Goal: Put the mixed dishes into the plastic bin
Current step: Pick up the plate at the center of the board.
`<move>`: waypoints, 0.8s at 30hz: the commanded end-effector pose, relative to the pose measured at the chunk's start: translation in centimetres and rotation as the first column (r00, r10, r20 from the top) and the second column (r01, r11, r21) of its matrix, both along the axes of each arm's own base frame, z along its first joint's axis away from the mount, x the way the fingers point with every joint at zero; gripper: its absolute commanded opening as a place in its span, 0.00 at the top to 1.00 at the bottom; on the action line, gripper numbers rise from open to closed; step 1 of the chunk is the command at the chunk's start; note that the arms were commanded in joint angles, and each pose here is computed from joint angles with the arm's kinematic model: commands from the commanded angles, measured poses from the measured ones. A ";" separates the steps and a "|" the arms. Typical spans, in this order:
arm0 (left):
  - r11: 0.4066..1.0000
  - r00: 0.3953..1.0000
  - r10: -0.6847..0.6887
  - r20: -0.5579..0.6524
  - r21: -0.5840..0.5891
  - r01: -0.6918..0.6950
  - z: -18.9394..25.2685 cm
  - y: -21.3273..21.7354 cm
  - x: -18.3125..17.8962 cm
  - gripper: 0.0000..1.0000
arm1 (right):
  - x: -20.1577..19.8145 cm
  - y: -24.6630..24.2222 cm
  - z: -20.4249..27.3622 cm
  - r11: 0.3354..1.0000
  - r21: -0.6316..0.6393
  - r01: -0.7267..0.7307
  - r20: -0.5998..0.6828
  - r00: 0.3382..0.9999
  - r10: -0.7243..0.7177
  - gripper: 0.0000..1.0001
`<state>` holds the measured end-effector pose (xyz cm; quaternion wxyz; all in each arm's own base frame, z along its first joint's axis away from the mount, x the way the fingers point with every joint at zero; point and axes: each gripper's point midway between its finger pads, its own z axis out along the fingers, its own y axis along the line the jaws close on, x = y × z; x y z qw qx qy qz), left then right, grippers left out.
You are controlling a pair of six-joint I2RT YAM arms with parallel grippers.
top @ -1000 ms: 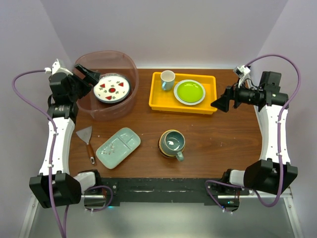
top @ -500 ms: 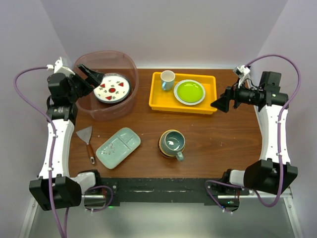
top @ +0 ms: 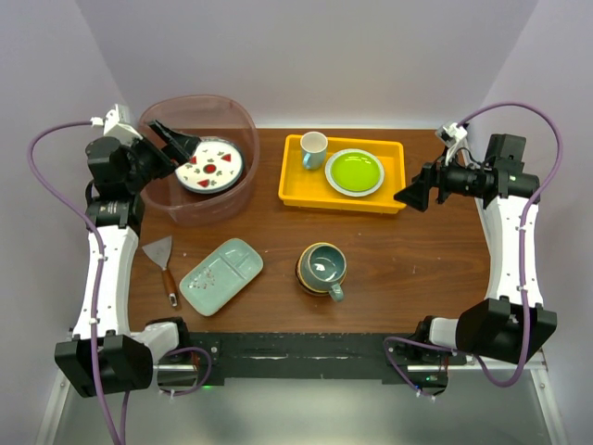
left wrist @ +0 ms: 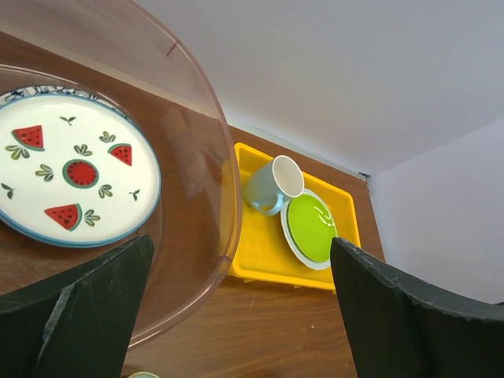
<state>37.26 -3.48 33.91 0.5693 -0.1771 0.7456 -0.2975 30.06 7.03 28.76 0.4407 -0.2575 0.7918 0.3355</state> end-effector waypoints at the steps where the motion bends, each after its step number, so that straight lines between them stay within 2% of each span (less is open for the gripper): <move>1: 0.997 0.989 -0.078 0.126 0.028 0.075 3.6 -1.1 -0.7 0.00 | -0.8 0.6 1.4 0.999 0.015 -0.033 0.050 0.998 0.032 0.02; 24: 0.979 0.962 -0.203 0.182 0.023 0.202 5.3 -3.2 -2.3 0.00 | -1.2 0.7 1.7 0.999 0.008 -0.053 0.058 0.997 0.052 0.02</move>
